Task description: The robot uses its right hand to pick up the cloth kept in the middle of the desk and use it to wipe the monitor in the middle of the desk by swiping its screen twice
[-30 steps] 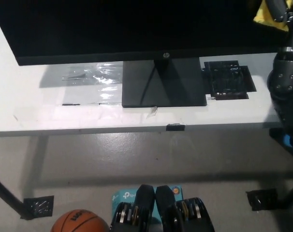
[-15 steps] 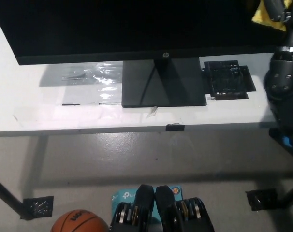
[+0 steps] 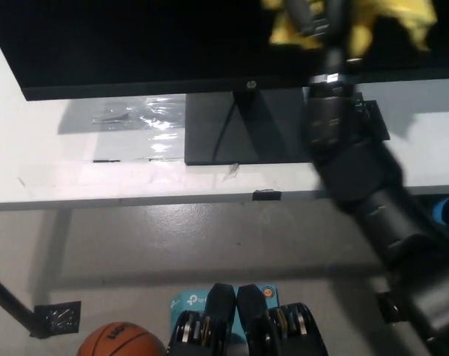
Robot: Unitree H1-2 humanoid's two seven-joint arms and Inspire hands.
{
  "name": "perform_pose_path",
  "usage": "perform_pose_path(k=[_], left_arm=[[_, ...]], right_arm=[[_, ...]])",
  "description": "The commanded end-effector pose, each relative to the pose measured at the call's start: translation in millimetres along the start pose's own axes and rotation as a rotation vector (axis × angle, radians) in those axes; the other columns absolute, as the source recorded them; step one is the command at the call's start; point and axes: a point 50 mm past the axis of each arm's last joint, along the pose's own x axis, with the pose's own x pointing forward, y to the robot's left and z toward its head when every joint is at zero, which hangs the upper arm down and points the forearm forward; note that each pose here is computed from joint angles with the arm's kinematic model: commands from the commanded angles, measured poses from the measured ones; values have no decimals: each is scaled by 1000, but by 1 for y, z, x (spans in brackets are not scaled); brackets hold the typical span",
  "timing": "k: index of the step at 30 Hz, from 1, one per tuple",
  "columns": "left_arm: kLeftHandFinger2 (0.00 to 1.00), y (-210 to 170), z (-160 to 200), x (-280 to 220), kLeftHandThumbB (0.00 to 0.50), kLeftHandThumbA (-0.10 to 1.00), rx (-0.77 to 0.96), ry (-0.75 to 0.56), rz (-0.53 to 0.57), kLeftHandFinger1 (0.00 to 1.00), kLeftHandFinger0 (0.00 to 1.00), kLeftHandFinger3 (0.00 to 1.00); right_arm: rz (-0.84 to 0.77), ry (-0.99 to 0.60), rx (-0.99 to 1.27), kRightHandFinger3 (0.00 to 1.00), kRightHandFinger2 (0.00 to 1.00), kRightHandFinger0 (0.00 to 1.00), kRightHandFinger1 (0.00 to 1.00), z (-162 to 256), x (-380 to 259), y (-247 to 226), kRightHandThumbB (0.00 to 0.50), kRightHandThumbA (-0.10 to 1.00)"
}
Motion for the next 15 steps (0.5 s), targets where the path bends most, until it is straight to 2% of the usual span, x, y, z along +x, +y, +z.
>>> perform_pose_path(k=[1, 2, 4, 6, 7, 8, 11, 14, 15], left_arm=[[1000, 11, 1, -4, 251, 381, 26, 1, 14, 1000, 1000, 875], [1000, 11, 2, -4, 256, 394, 32, 2, 14, 1000, 1000, 881], [1000, 14, 2, -2, 256, 391, 25, -1, 10, 1000, 1000, 886], [1000, 17, 2, -2, 245, 393, 30, 1, 8, 1000, 1000, 891], [1000, 18, 3, -1, 244, 395, 31, 5, 5, 1000, 1000, 895], [1000, 19, 3, -1, 240, 395, 41, 2, 5, 1000, 1000, 893], [1000, 19, 4, -1, 237, 379, 53, -8, 8, 1000, 1000, 887], [1000, 17, 2, -1, 236, 376, 53, -11, 3, 1000, 1000, 884], [1000, 16, 0, -1, 240, 382, 47, -3, 6, 1000, 1000, 874]], right_arm=[[42, -122, 3, 0, 140, 0, 0, 40, 31, 24, 146, -100], [72, -139, -7, 3, 140, 0, 0, 45, 30, 32, 191, -100], [149, -186, -43, 13, 153, 0, 0, 53, 32, 43, 229, -100], [156, -198, -55, 10, 152, 0, 0, 54, 34, 44, 251, -100], [167, -212, -65, 6, 148, 0, 0, 57, 35, 47, 250, -100], [177, -221, -69, 7, 143, 0, 0, 59, 36, 48, 223, -100], [188, -228, -76, 18, 132, 0, 0, 59, 39, 48, 182, -100], [190, -225, -81, 1, 119, 0, 0, 56, 38, 45, 174, -100], [178, -218, -88, 0, 112, 0, 0, 52, 38, 40, 189, -100]])
